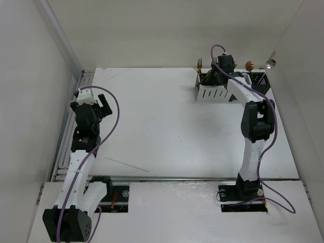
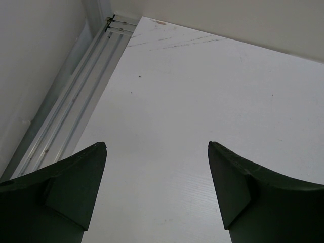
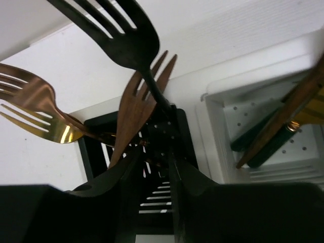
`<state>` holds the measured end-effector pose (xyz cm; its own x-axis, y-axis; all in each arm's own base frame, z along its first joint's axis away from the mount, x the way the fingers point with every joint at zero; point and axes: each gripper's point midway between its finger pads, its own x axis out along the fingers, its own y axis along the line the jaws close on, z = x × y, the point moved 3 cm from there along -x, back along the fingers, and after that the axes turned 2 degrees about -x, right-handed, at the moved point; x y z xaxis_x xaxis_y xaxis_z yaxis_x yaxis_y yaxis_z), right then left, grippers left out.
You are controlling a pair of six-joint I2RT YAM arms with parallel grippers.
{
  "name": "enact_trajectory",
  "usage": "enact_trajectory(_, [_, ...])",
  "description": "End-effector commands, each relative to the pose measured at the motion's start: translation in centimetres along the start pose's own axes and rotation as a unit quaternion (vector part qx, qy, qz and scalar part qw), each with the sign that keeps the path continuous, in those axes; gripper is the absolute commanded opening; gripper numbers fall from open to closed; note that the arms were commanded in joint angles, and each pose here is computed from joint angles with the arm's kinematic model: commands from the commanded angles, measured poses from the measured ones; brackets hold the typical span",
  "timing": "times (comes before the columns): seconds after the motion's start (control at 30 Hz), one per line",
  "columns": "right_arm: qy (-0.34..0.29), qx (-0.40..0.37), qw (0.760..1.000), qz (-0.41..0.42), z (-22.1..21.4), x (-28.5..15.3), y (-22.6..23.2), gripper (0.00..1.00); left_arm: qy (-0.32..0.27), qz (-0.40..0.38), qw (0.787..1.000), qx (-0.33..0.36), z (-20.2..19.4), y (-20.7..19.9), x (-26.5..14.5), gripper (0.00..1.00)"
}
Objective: Sort the eating utensils into containers
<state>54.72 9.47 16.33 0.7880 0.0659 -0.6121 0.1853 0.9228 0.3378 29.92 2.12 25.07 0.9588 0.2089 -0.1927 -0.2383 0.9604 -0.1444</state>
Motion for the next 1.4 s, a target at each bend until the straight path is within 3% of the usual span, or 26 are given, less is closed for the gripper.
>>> enact_trajectory(0.0, [-0.030, -0.001, 0.998, 0.063, 2.3, -0.4, 2.4, 0.31, -0.026, -0.002, 1.000, -0.004, 1.2, 0.0, -0.1, 0.79])
enact_trajectory(0.17, [-0.034, -0.001, 0.997, 0.071, 2.5, -0.8, 2.6, 0.29, -0.026, -0.002, 1.000, 0.001, 1.2, 0.0, -0.1, 0.79])
enact_trajectory(0.53, [-0.066, 0.008, 0.998, -0.019, 4.4, -4.1, 0.3, 0.29, -0.035, -0.003, 0.999, -0.001, 1.8, -0.1, -0.1, 0.79])
enact_trajectory(0.67, [-0.095, -0.008, 0.995, -0.005, 5.5, -5.9, 2.3, 0.29, -0.035, -0.003, 0.999, -0.001, 1.8, -0.1, -0.1, 0.79])
enact_trajectory(0.87, [-0.092, -0.010, 0.995, 0.030, 5.8, -5.5, 3.6, 0.59, -0.035, -0.003, 0.999, -0.001, 1.8, -0.1, -0.1, 0.79])
enact_trajectory(1.37, [-0.047, -0.005, 0.998, 0.038, 3.3, -0.8, 3.6, 0.57, -0.035, -0.003, 0.999, -0.001, 1.6, 0.0, -0.3, 0.79])
